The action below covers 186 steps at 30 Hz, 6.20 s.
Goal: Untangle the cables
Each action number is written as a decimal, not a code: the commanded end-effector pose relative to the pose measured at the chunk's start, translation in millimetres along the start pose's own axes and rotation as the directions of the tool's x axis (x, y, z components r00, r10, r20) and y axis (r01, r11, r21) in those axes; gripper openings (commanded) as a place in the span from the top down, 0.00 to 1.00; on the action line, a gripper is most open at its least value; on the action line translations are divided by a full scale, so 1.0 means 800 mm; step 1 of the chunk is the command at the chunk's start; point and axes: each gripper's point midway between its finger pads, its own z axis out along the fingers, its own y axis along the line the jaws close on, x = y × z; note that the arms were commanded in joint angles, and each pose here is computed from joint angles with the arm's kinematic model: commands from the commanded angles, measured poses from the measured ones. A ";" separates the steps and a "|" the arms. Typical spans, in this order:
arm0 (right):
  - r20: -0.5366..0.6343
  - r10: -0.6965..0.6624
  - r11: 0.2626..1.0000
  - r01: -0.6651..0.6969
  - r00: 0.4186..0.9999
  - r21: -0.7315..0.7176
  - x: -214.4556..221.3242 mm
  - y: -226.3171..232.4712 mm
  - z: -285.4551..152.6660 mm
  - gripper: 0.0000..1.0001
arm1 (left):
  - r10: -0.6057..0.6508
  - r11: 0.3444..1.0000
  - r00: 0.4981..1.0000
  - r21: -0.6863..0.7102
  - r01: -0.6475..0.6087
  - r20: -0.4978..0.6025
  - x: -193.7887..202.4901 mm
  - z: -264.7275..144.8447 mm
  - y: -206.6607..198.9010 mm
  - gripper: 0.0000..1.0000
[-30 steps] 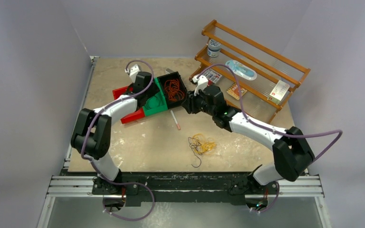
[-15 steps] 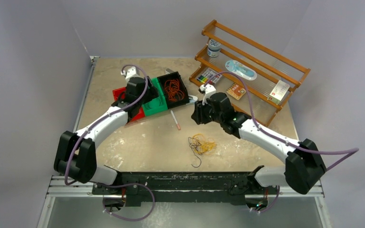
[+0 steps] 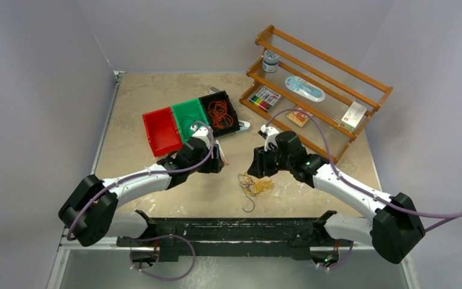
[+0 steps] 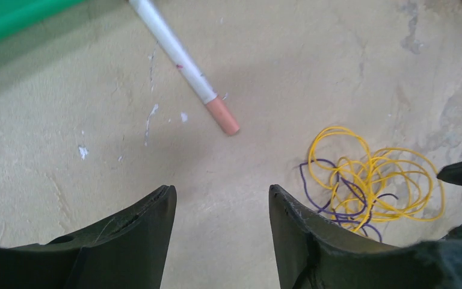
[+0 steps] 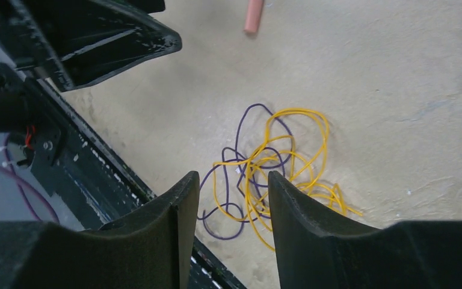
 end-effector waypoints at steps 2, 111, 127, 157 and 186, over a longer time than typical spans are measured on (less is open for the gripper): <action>-0.026 -0.031 0.994 0.028 0.999 -0.106 0.012 0.020 -0.005 0.49 | -0.032 0.998 0.997 0.058 0.028 0.077 -0.019 -0.005 -0.015 0.43; 0.231 0.335 0.909 -0.378 0.913 0.174 0.028 -0.123 0.072 0.75 | 0.273 0.961 0.838 -0.168 -0.218 0.473 -0.324 -0.189 -0.128 1.00; 0.233 0.322 0.921 -0.361 0.918 0.147 0.031 -0.120 0.074 0.54 | 0.262 0.963 0.665 -0.238 -0.129 0.699 -0.468 -0.293 -0.166 1.00; 0.244 0.323 0.927 -0.358 0.914 0.114 0.031 -0.115 0.075 1.00 | 0.294 0.956 0.210 -0.282 -0.083 0.932 -0.599 -0.456 -0.209 1.00; 0.384 0.082 0.991 -0.117 0.920 0.068 -0.074 -0.058 -0.008 0.54 | 0.232 0.959 0.196 -0.191 -0.208 0.953 -0.576 -0.460 -0.228 1.00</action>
